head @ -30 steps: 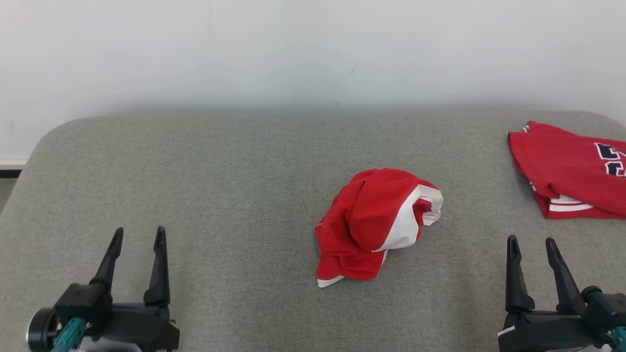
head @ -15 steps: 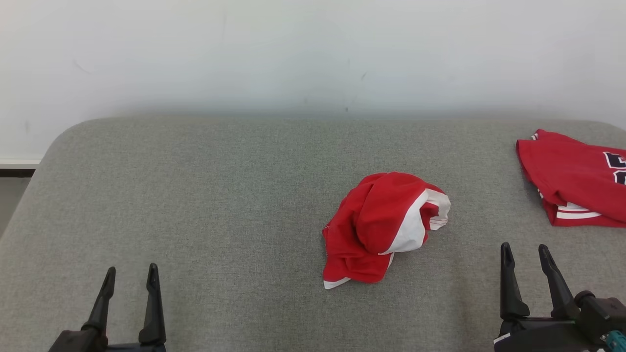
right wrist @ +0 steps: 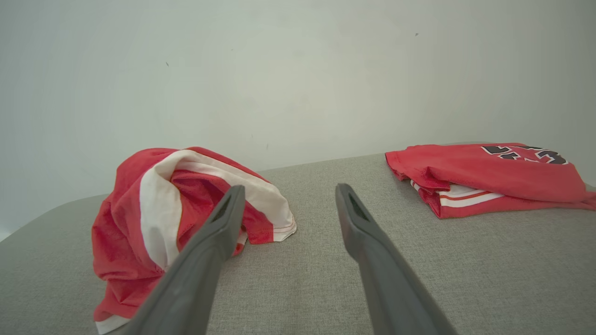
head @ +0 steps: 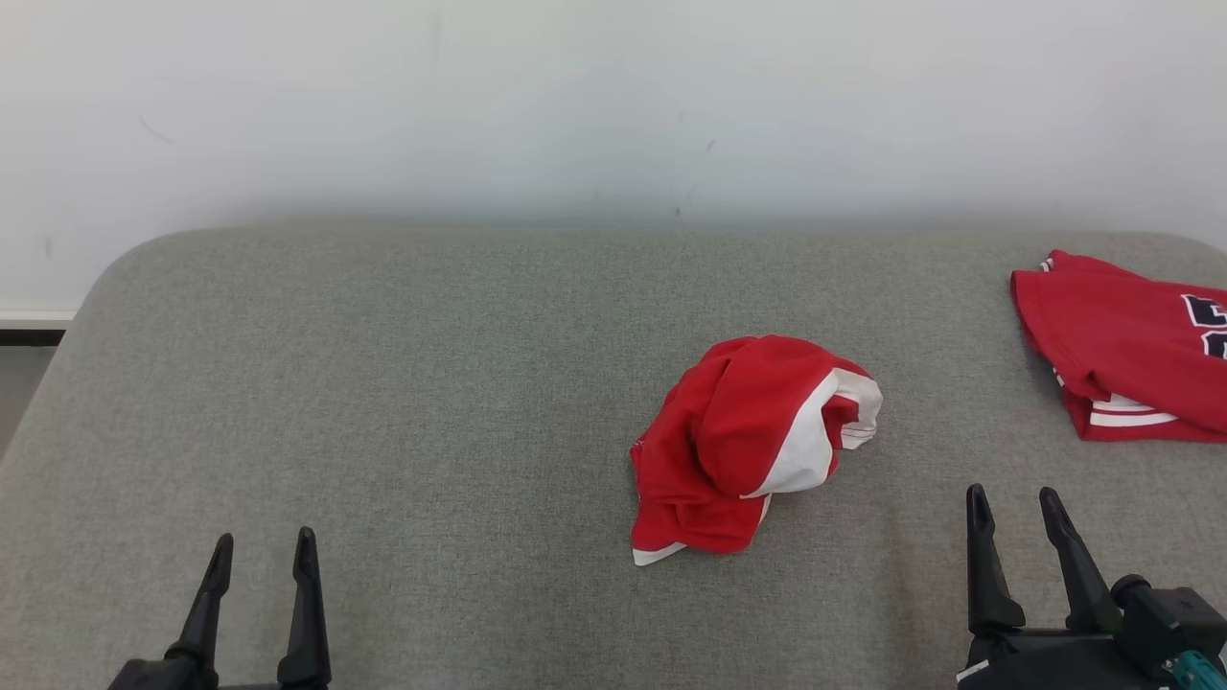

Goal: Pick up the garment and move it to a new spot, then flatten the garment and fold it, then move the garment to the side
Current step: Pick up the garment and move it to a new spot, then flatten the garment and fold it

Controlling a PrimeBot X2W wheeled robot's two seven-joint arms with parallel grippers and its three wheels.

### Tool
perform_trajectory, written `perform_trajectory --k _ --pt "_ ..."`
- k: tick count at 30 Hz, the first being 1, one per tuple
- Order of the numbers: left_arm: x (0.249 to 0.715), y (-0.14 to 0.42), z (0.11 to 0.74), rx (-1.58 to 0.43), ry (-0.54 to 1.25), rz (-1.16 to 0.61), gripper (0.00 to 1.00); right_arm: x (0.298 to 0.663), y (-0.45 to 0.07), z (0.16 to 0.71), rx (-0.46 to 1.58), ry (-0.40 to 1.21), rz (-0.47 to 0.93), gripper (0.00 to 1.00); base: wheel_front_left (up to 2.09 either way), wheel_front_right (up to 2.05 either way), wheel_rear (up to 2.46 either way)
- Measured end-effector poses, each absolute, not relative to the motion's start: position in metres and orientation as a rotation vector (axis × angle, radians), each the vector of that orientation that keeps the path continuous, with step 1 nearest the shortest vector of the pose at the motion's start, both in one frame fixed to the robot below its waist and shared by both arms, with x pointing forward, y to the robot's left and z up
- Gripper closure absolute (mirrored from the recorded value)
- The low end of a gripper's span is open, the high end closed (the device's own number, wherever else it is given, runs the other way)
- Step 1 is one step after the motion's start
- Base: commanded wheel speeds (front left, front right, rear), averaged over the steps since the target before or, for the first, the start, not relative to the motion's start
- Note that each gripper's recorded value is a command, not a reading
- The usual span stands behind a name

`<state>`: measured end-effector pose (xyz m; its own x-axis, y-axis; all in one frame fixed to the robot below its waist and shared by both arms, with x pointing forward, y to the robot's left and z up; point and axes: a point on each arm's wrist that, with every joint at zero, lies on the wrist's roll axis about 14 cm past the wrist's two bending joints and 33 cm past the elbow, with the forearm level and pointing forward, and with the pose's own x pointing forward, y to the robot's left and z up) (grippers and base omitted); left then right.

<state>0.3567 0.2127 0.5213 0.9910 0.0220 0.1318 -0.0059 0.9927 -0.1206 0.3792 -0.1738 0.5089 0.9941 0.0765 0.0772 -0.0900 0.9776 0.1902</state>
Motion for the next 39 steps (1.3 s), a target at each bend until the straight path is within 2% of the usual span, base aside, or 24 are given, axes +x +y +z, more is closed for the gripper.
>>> perform_trajectory --k 27,39 --pt "0.359 0.195 0.518 -0.114 -0.114 -0.073 0.0 0.375 -0.172 0.503 0.209 -0.057 0.09 0.0 0.0 0.0 0.0" --pt "0.356 0.2 0.515 -0.115 -0.107 -0.056 0.0 0.392 -0.126 0.504 0.189 -0.033 0.243 0.0 0.0 0.0 0.0"
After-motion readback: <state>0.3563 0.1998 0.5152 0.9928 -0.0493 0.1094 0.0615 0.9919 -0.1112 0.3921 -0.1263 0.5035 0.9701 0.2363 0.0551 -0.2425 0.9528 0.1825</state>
